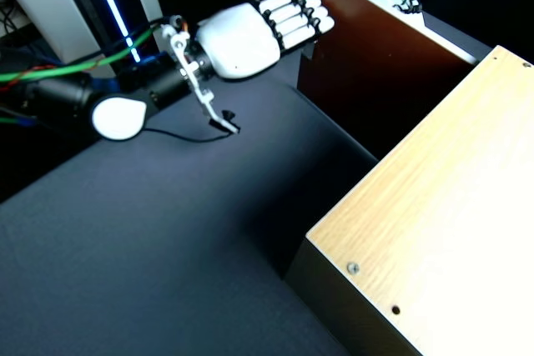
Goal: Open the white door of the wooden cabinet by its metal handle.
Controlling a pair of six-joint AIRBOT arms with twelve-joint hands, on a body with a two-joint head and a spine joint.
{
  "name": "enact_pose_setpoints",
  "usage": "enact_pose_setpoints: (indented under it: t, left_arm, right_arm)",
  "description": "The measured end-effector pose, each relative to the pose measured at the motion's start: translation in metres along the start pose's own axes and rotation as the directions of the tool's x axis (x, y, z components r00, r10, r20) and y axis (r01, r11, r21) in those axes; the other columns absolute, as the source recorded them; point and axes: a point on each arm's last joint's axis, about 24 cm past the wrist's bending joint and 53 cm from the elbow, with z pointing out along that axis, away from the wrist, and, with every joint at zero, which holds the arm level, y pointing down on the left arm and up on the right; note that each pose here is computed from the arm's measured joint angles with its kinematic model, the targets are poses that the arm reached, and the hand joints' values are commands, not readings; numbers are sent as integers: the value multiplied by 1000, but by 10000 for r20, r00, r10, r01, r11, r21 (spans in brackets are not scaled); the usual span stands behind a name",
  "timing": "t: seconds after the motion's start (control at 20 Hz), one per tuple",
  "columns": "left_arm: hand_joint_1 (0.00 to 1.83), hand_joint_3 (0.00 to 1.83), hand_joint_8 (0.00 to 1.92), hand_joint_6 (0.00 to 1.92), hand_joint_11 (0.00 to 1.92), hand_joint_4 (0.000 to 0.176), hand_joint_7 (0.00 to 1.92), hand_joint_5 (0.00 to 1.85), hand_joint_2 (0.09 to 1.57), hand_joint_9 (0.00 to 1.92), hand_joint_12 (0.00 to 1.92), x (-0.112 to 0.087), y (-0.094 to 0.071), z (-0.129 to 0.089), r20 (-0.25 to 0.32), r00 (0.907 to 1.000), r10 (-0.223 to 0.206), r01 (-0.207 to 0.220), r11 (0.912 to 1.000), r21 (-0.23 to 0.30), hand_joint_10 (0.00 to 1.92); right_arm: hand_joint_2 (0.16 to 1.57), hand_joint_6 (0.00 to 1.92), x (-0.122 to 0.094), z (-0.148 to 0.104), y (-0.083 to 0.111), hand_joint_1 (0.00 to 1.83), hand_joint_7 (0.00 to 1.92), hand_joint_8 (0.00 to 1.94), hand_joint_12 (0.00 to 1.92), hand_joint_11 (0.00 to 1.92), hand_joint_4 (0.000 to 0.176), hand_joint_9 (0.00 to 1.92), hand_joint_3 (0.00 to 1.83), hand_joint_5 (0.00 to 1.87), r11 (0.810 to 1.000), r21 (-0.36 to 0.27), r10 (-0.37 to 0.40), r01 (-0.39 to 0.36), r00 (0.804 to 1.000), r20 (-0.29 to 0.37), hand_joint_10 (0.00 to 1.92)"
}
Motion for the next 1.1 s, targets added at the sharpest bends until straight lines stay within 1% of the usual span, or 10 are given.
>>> enact_pose_setpoints:
  t: [0.05, 0.25, 0.3, 0.35, 0.45, 0.6, 0.7, 0.75, 0.85, 1.1]
  left_arm:
    - [0, 0, 1, 3, 17, 72, 180, 52, 1120, 184, 337, 1, 1, -1, -25, 10000, -24, 24, 10000, -27, 7]
    - [0, 0, 0, 2, 0, 78, 186, 54, 1108, 192, 435, 0, 3, -2, 24, 10000, -53, 53, 9999, -87, 3]
    - [256, 73, 0, 9, 0, 0, 45, 22, 1416, 43, 221, 0, 2, -2, 44, 10000, -43, 43, 10000, -75, 0]
    - [302, 55, 0, 4, 0, 0, 9, 17, 1509, 27, 255, -1, 2, -2, 94, 9999, -88, 89, 9999, -67, 3]
    - [219, 36, 0, 1, 0, 0, 0, 6, 1561, 1, 38, -2, 3, -4, 156, 9997, -169, 170, 9998, -81, 0]
    - [22, 9, 10, 9, 0, 0, 34, 52, 1537, 13, 0, -6, 3, -8, 281, 9994, -217, 221, 9996, -156, 4]
    - [0, 7, 9, 7, 0, 0, 38, 51, 1536, 22, 0, -11, 0, -11, 372, 9992, -162, 166, 9998, -100, 8]
    - [0, 2, 2, 1, 0, 0, 21, 36, 1525, 11, 0, -14, -2, -14, 494, 9987, -108, 107, 9999, 14, 3]
    - [0, 0, 4, 3, 19, 0, 29, 40, 1497, 31, 10, -22, -4, -20, 725, 9974, -51, 47, 10000, 50, 10]
    - [0, 64, 1, 3, 0, 0, 14, 37, 1571, 0, 0, -42, 3, -35, 1432, 9897, 15, 20, 9997, -243, 0]
  right_arm:
    - [1457, 0, -9, -5, -3, 133, 0, 0, 0, 0, 0, 0, 0, 0, 9999, 126, 50, -53, 9997, 229, 0]
    - [1460, 0, -30, -33, -12, 0, 0, 0, 0, 0, 0, 0, 1, 0, 9983, 472, 298, -344, 9951, 946, 0]
    - [1462, 0, -36, -43, -17, 0, 0, 0, 0, 0, 0, 0, 1, 0, 9970, 685, 268, -350, 9928, 1171, 0]
    - [1459, 0, -44, -52, -21, 0, 0, 0, 0, 0, 0, 0, 0, 0, 9953, 886, 262, -391, 9895, 1421, 0]
    - [1433, 0, -66, -78, -33, 0, 0, 0, 0, 0, 0, 0, 0, 0, 9880, 1444, 217, -548, 9749, 2214, 0]
    - [1411, 0, -93, -128, -45, 0, 0, 0, 0, 0, 0, 0, 0, 0, 9675, 2496, -344, -400, 9573, 2871, 0]
    - [1442, 0, -117, -158, -50, 0, 0, 0, 0, 0, 0, 0, 0, 0, 9532, 2948, -525, -677, 9228, 3818, 0]
    - [1404, 0, -123, -171, -49, 0, 0, 0, 0, 0, 0, 0, 0, 0, 9488, 3080, -645, -702, 9115, 4063, 0]
    - [1483, 0, -127, -189, -46, 0, 0, 0, 0, 0, 0, 0, 15, 0, 9446, 3165, -681, -869, 8915, 4479, 0]
    - [1422, 0, -135, -225, -29, 0, 0, 0, 0, 0, 0, 0, 0, 0, 9405, 3277, -972, -901, 8527, 5132, 0]
